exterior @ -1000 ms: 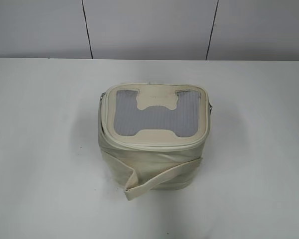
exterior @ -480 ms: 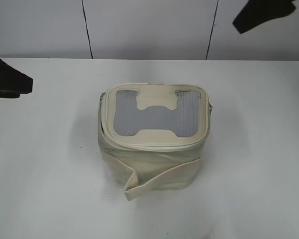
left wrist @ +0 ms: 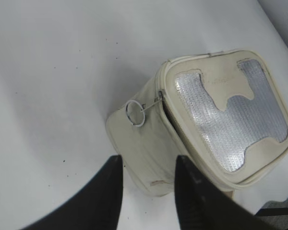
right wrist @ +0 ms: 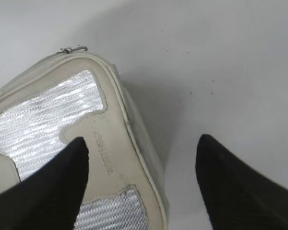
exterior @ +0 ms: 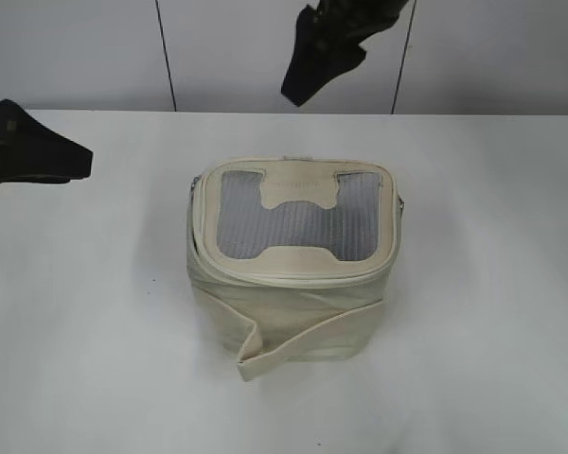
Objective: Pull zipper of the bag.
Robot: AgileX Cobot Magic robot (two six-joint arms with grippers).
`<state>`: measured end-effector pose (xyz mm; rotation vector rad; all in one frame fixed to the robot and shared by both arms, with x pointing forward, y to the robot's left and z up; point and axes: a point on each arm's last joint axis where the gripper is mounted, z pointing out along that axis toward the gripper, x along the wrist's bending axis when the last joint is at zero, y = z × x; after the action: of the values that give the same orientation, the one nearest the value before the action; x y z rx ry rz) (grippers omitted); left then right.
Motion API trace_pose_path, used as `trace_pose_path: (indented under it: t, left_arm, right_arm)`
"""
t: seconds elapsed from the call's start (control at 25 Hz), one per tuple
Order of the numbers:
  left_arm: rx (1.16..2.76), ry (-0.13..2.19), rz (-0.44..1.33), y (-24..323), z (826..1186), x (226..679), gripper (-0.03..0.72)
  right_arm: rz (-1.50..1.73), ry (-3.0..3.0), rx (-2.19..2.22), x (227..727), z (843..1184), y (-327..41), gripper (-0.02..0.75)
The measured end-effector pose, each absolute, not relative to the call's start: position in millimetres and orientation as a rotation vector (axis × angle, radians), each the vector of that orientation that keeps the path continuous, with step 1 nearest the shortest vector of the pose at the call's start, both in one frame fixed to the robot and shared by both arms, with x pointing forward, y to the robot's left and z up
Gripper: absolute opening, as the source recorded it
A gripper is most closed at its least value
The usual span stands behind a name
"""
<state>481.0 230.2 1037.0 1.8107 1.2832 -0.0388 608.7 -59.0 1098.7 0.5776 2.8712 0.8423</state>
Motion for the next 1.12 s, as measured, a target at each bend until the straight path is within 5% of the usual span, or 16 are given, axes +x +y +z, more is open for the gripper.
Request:
trace_pose_path:
  t: [0.28, 1.12]
  left_arm:
    - [1.815, 1.31, -0.079, 229.3, 1025.6, 487.8, 0.286]
    - [1.916, 1.194, -0.106, 196.0, 1019.3, 507.7, 0.286]
  right_arm:
    - [0.814, 2.963, 0.524, 604.8, 1070.3, -29.6, 0.545]
    - [0.768, 3.057, 0.563, 615.7, 1027.6, -20.0, 0.515]
